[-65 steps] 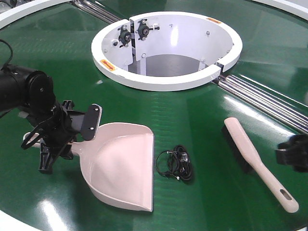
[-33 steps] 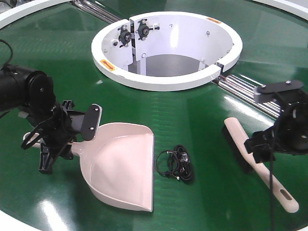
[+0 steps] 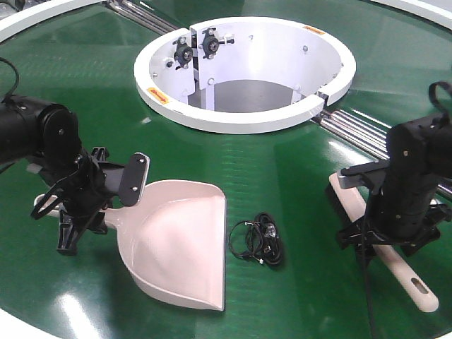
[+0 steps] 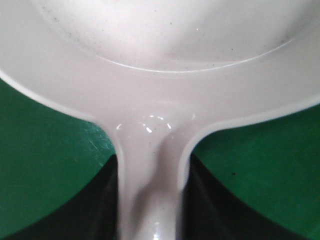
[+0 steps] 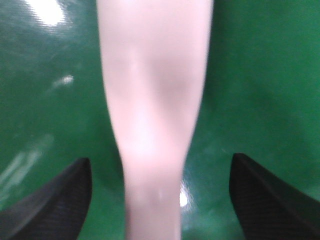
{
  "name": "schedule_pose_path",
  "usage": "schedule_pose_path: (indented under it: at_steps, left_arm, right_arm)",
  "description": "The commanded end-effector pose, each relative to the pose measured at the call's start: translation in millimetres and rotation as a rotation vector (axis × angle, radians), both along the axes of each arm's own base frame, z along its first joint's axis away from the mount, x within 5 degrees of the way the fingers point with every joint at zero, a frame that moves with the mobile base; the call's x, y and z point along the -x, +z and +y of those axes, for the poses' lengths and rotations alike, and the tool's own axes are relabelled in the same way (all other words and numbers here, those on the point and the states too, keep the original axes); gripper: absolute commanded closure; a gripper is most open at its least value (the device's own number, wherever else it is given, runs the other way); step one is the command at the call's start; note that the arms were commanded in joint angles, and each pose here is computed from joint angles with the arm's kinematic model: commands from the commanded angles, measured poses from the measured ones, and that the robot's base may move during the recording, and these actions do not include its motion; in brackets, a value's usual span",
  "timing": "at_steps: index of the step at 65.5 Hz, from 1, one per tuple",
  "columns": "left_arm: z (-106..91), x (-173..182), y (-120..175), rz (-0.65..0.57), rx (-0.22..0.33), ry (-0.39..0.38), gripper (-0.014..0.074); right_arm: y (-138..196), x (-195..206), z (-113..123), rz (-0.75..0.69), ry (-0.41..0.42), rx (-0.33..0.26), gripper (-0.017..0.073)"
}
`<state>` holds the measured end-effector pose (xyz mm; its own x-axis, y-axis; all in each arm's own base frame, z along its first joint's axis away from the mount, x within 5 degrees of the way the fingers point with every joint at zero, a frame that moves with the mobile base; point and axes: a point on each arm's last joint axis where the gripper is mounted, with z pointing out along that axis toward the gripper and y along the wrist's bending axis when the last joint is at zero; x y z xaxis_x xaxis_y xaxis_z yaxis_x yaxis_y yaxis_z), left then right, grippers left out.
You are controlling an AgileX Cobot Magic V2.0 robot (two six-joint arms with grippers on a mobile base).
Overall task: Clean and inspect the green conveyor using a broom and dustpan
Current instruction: 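Move the right gripper down and grasp the pink brush handle, then sweep the black cable into the dustpan with the brush in the right gripper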
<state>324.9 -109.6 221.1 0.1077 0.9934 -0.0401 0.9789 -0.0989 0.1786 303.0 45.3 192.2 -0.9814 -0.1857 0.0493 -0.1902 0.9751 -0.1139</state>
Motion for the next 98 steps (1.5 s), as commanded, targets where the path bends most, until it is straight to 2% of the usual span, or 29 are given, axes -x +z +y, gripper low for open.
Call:
schedule_pose_path:
  at_steps: [1,9,17,30,52,63,82,91,98]
  left_arm:
    - [-3.8,3,22,-0.051,0.027,-0.014,0.06]
    - [-3.8,3,22,-0.051,0.027,-0.014,0.06]
    - [-3.8,3,22,-0.051,0.027,-0.014,0.06]
    - [-3.8,3,22,-0.051,0.027,-0.014,0.06]
    - [-3.8,3,22,-0.051,0.027,-0.014,0.06]
    - [-3.8,3,22,-0.051,0.027,-0.014,0.06]
    - [-3.7,3,22,-0.05,0.027,-0.014,0.06]
    - [-3.7,3,22,-0.05,0.027,-0.014,0.06]
    - [-3.7,3,22,-0.05,0.027,-0.014,0.06]
  right_arm:
    - [12,-7,1,-0.076,0.013,-0.002,0.0114]
    - [10,-9,3,-0.091,0.006,-0.022,0.0314]
    - [13,-10,3,-0.12,0.008,-0.03,0.0573]
    - [38,-5,1,-0.235,-0.075,-0.048,0.0569]
    - [89,26,-7,-0.328,-0.082,-0.039,0.0569]
    - [106,46,-4,-0.352,-0.07,-0.056,0.0567]
    - [66,84,37,-0.287,-0.022,-0.091,0.0566]
    - [60,80,53,-0.295,-0.027,-0.115,0.0566]
    - [55,70,62,-0.27,-0.019,-0.11,0.0566]
